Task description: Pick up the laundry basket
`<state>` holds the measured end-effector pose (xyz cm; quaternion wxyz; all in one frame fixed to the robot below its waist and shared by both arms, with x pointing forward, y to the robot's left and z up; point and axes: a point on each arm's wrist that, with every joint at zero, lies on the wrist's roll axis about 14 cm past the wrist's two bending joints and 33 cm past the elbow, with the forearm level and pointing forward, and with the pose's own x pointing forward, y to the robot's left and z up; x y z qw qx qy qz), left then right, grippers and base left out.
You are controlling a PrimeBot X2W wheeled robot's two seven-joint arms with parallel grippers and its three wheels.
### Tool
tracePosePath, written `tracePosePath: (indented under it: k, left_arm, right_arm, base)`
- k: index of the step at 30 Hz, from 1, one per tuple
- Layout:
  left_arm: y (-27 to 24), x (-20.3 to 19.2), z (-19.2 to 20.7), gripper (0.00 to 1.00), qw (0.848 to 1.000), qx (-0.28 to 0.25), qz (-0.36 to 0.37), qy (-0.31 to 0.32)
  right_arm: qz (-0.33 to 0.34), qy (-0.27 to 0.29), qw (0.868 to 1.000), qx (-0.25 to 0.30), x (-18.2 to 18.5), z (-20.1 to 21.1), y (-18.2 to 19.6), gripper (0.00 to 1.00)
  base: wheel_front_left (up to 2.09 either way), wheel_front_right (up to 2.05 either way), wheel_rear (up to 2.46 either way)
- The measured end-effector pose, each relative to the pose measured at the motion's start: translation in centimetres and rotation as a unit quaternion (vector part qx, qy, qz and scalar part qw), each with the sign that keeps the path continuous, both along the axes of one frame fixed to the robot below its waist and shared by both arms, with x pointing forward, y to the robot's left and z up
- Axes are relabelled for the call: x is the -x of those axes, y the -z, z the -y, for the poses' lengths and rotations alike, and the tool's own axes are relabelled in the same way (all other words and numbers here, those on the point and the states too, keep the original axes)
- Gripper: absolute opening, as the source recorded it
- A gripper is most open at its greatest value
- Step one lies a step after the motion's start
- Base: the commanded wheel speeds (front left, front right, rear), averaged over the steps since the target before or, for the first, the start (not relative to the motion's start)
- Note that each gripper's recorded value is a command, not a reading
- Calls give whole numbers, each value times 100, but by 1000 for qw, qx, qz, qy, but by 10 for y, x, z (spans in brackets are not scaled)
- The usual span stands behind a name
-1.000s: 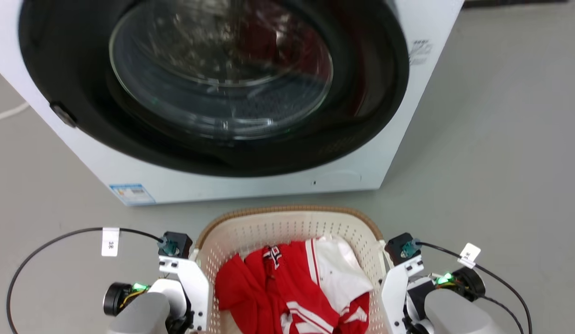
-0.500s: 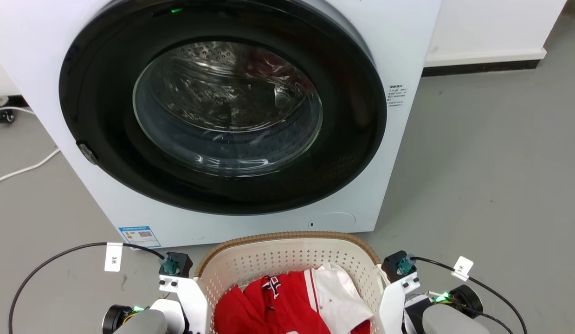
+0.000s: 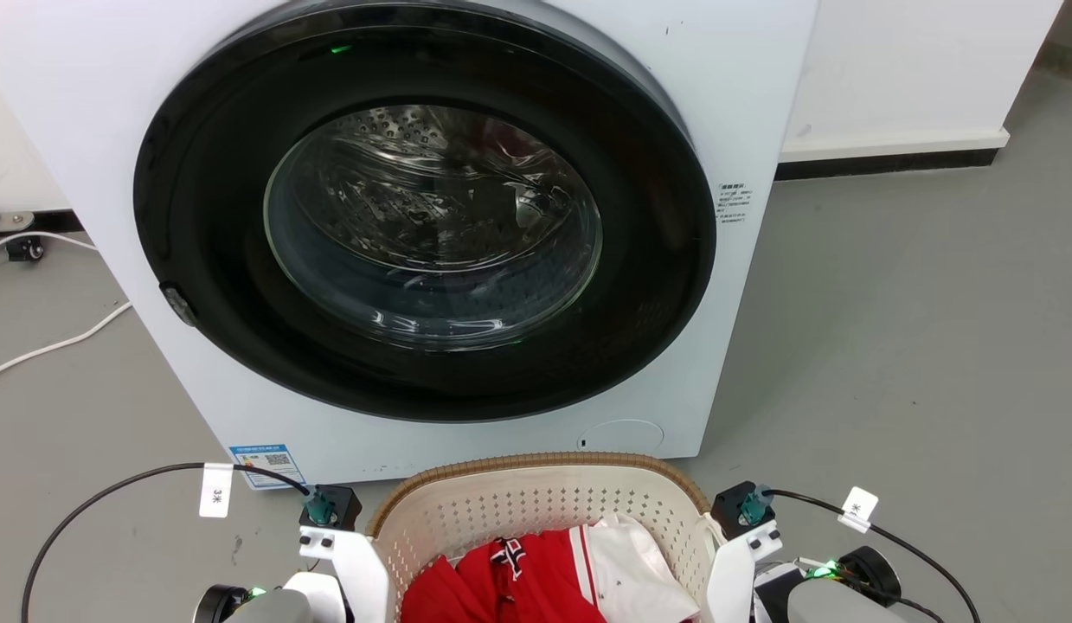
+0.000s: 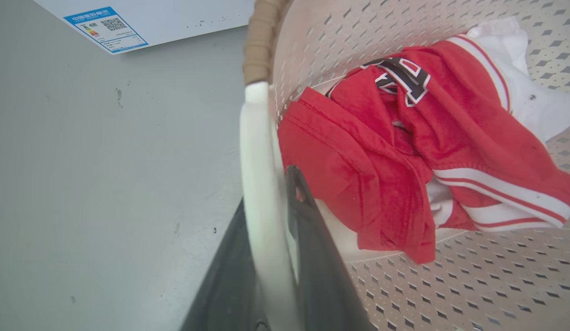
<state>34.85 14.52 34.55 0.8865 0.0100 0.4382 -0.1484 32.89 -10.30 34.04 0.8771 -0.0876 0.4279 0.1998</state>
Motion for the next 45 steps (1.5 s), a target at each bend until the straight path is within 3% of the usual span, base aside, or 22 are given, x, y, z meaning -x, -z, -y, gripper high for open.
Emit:
tracePosePath:
  k: [45]
  left_arm:
    - [5, 10, -1, 0, 1000, 6, -5, -3]
  right_arm:
    - [-4, -5, 1000, 1, 6, -1, 4, 0]
  base:
    - [0, 0, 0]
